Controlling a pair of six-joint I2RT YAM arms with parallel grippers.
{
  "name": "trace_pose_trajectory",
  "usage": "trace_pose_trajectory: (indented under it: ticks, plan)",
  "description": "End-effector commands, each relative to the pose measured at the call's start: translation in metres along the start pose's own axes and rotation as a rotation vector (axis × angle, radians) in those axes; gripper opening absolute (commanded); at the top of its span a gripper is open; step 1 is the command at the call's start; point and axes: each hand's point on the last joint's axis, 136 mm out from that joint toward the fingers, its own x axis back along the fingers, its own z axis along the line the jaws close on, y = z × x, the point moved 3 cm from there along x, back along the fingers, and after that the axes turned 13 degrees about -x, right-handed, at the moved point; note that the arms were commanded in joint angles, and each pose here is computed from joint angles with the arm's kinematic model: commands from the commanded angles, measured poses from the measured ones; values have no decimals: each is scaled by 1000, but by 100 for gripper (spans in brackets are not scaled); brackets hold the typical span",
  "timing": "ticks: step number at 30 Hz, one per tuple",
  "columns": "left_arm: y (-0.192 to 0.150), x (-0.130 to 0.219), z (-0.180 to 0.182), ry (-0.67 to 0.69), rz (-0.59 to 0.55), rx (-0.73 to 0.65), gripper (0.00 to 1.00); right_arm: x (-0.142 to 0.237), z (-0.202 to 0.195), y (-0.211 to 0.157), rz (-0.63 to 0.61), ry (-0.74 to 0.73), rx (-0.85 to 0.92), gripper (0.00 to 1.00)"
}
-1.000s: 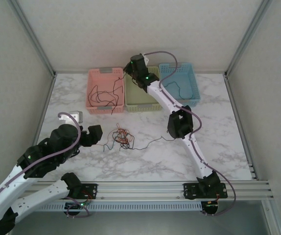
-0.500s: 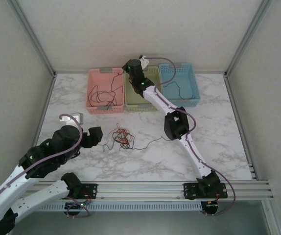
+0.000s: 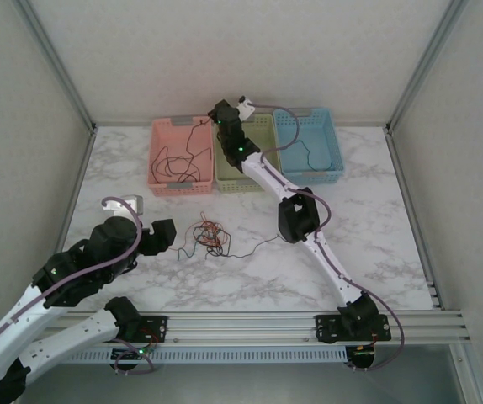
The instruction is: Untangle the cables
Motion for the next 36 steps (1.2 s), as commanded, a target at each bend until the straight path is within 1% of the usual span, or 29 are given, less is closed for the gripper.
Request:
trace_pose_trajectory:
  ticks: [1, 4, 7, 9, 10, 14, 18, 23, 27, 30, 32, 34, 36]
  plan:
    - [-7, -3, 4, 19, 25, 7, 85, 4, 3, -18, 14, 39, 26, 3]
    - [-7, -2, 5, 21, 22, 7, 85, 8, 2, -37, 74, 48, 79, 30]
    - [-7, -4, 4, 19, 22, 7, 85, 11, -1, -51, 137, 54, 110, 47]
    - [-7, -4, 3, 16, 22, 8, 85, 13, 4, -56, 178, 73, 157, 54]
    - [-7, -5, 2, 14, 22, 8, 85, 15, 9, -57, 194, 78, 181, 56]
    - [-8, -7, 0, 6, 23, 10, 85, 23, 27, -60, 260, 114, 277, 59]
    - [-9, -10, -2, -1, 29, 13, 85, 36, 57, -55, 337, 168, 417, 61]
    - [-12, -14, -3, -4, 26, 19, 85, 62, 88, -36, 388, 185, 532, 61]
    - [-20, -25, -10, -29, 56, 25, 85, 94, 102, -12, 429, 143, 603, 60]
    - [-27, -35, -16, -50, 80, 35, 85, 126, 97, 8, 492, 45, 666, 59]
    - [-31, -40, -18, -59, 88, 38, 85, 151, 85, 20, 541, -21, 694, 59]
    - [-37, -48, -21, -62, 102, 37, 85, 181, 70, 32, 587, -72, 716, 58]
    - [-43, -56, -23, -64, 121, 35, 85, 210, 47, 39, 642, -113, 727, 58]
